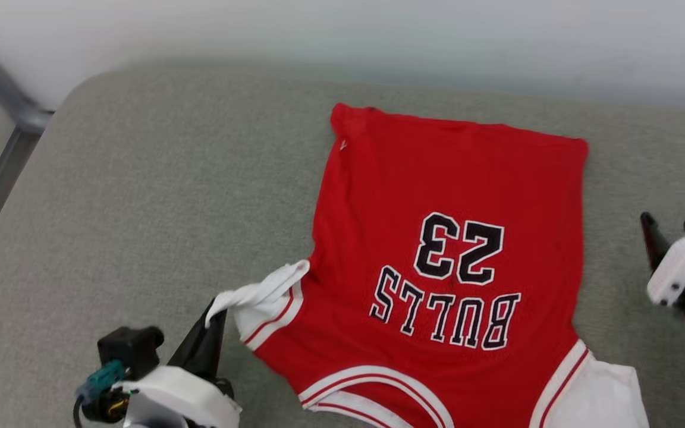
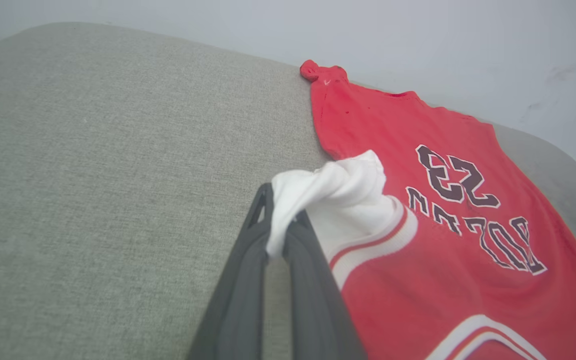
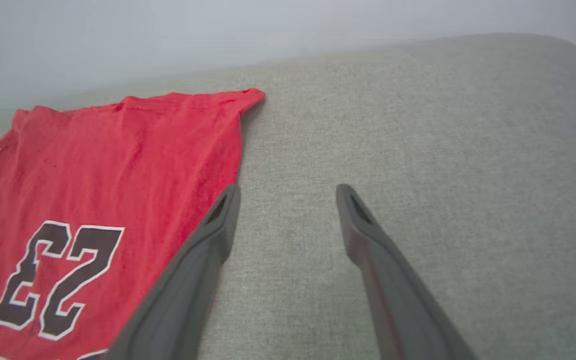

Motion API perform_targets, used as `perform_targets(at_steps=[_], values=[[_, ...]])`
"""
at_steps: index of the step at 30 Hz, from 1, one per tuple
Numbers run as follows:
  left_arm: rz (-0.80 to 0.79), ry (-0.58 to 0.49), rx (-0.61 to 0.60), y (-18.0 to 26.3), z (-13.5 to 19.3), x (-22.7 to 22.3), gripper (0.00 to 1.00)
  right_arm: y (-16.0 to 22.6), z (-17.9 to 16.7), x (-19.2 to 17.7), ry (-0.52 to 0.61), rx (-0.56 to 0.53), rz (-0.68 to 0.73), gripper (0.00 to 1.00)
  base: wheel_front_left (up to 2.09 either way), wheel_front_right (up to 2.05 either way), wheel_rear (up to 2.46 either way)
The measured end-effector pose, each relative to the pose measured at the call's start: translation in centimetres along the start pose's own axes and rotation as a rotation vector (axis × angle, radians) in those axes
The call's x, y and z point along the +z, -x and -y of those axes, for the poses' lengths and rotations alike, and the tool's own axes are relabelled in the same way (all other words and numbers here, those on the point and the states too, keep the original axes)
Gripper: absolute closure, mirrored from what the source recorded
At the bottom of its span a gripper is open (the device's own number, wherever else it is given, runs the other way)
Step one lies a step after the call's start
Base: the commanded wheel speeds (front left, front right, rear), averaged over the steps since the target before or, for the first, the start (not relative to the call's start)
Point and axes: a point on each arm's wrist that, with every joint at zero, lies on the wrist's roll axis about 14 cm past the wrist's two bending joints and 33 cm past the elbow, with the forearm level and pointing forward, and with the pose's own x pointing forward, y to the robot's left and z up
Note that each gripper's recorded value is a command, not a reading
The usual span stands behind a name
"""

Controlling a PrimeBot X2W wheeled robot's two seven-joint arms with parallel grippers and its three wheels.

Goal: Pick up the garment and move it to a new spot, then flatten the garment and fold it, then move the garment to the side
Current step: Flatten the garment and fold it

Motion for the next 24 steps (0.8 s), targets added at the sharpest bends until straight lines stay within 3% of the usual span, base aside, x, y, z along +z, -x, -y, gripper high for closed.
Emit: perform_targets(at_steps=[7,14,21,24], values=[[0.026,0.008,-0.031,-2.3,0.6,0.8,1.0,-7.0,-2.6,0.5,0.062,0.024,-0.243,0.0,0.0,0.0,0.0],[0.007,0.011,-0.042,-4.5,0.2,-0.1,1.0,-12.6,-5.6,1.1,0.105,0.053,-0.329,0.0,0.0,0.0,0.0],[-0.034,0.016,-0.019,-5.8,-0.9,-2.0,1.0,-16.3,-7.1,-3.3,0.134,0.056,-0.472,0.0,0.0,0.0,0.0],[-0.053,0.016,0.0,-5.9,-1.5,-2.7,1.0,-16.5,-7.2,-5.9,0.139,0.048,-0.598,0.0,0.0,0.0,0.0]])
